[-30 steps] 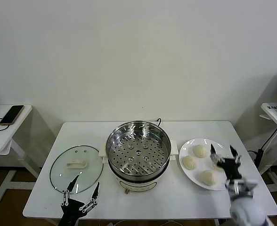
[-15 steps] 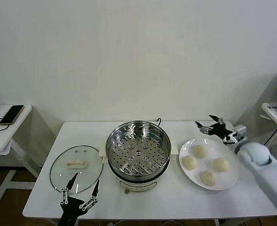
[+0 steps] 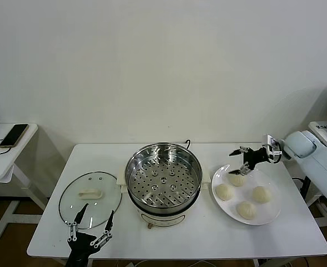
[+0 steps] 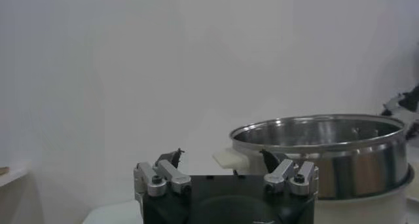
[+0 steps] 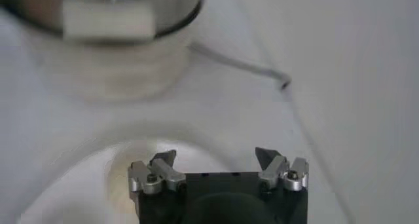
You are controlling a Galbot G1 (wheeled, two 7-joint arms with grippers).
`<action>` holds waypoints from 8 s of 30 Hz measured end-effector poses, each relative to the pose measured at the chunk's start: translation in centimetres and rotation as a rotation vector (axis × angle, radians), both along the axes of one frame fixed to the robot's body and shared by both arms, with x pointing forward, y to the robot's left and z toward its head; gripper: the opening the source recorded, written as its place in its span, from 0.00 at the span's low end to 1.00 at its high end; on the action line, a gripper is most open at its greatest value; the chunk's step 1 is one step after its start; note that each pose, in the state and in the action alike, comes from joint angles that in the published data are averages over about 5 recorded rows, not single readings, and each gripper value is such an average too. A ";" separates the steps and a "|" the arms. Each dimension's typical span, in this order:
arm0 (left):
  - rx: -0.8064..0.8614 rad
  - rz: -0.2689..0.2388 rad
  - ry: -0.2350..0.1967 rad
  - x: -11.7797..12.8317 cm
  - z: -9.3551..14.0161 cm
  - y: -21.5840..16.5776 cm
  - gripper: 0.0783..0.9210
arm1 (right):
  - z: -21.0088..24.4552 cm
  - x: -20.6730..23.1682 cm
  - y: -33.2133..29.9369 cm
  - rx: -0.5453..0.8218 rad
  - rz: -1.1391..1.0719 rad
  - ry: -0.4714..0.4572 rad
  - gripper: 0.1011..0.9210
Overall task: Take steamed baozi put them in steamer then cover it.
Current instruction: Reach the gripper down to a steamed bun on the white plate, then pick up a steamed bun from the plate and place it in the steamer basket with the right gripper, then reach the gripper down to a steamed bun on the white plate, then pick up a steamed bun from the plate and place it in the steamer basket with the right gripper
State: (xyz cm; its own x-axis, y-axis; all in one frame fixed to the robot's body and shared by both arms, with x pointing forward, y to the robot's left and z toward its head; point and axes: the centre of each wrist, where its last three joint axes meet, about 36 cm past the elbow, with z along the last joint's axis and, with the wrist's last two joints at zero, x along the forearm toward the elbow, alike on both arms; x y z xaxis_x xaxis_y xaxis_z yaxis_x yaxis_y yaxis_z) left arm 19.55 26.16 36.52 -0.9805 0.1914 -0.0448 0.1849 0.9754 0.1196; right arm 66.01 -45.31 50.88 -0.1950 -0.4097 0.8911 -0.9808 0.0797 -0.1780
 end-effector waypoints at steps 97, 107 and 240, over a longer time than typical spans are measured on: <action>-0.032 0.036 -0.064 0.3 1.2 -0.7 0.88 | 9.5 1.4 41.3 -0.494 1.452 -0.443 0.88; -0.024 0.038 -0.062 0.3 1.1 -0.5 0.88 | 14.8 2.8 35.6 -0.410 1.168 -0.345 0.88; -0.037 -0.009 -0.116 1.8 0.7 -1.6 0.88 | 12.7 -1.6 44.9 -0.252 0.583 0.022 0.88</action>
